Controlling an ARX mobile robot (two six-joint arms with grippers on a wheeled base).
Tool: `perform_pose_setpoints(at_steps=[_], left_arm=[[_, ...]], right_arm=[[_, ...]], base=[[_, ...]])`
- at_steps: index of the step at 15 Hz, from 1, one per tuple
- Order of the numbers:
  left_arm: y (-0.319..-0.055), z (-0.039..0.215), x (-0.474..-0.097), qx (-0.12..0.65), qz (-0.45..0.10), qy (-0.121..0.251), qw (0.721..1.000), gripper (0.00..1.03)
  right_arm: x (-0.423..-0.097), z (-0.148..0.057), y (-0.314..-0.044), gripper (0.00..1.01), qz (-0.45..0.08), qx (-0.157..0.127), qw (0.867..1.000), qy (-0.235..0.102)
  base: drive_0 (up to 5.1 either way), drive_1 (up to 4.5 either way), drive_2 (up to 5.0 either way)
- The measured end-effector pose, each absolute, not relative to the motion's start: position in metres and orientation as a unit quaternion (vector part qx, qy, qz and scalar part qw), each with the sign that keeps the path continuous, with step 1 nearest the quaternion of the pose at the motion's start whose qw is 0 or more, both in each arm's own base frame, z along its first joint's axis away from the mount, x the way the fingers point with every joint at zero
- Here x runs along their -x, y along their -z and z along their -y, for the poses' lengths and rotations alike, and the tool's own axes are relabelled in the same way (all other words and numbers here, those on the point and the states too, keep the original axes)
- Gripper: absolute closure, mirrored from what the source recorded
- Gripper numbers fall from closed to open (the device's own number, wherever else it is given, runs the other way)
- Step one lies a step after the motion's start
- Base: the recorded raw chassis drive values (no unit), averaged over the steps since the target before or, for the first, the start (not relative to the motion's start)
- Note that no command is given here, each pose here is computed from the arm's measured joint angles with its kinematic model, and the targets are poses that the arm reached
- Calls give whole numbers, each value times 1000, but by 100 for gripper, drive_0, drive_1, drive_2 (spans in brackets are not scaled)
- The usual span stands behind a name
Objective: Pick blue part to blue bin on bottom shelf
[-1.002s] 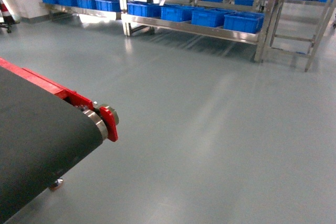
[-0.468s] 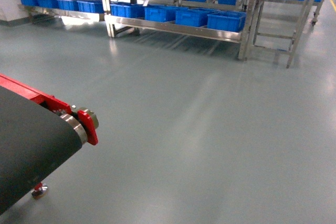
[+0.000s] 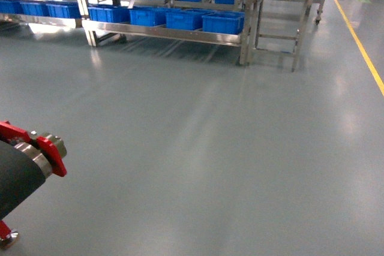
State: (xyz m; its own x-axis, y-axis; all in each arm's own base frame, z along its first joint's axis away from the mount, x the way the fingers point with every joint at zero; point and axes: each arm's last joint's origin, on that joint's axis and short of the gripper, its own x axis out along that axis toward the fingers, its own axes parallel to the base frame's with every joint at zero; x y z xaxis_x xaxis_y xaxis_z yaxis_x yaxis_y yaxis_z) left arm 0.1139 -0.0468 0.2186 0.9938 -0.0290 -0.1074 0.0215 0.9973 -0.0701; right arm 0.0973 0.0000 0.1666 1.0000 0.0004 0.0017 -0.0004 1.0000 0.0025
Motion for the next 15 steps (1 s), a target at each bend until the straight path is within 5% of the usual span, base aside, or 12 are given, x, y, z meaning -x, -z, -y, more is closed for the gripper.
perform_pose_setpoints(at_steps=[13, 15], left_arm=[[-219, 47, -114, 34, -54, 13, 998, 60], [-219, 47, -114, 34, -55, 15, 998, 60]], right_arm=[[-97, 0, -167, 3, 1, -1, 1000, 0], [-97, 0, -167, 3, 1, -1, 1000, 0]], base=[[-155, -155, -155], [6, 438, -426]])
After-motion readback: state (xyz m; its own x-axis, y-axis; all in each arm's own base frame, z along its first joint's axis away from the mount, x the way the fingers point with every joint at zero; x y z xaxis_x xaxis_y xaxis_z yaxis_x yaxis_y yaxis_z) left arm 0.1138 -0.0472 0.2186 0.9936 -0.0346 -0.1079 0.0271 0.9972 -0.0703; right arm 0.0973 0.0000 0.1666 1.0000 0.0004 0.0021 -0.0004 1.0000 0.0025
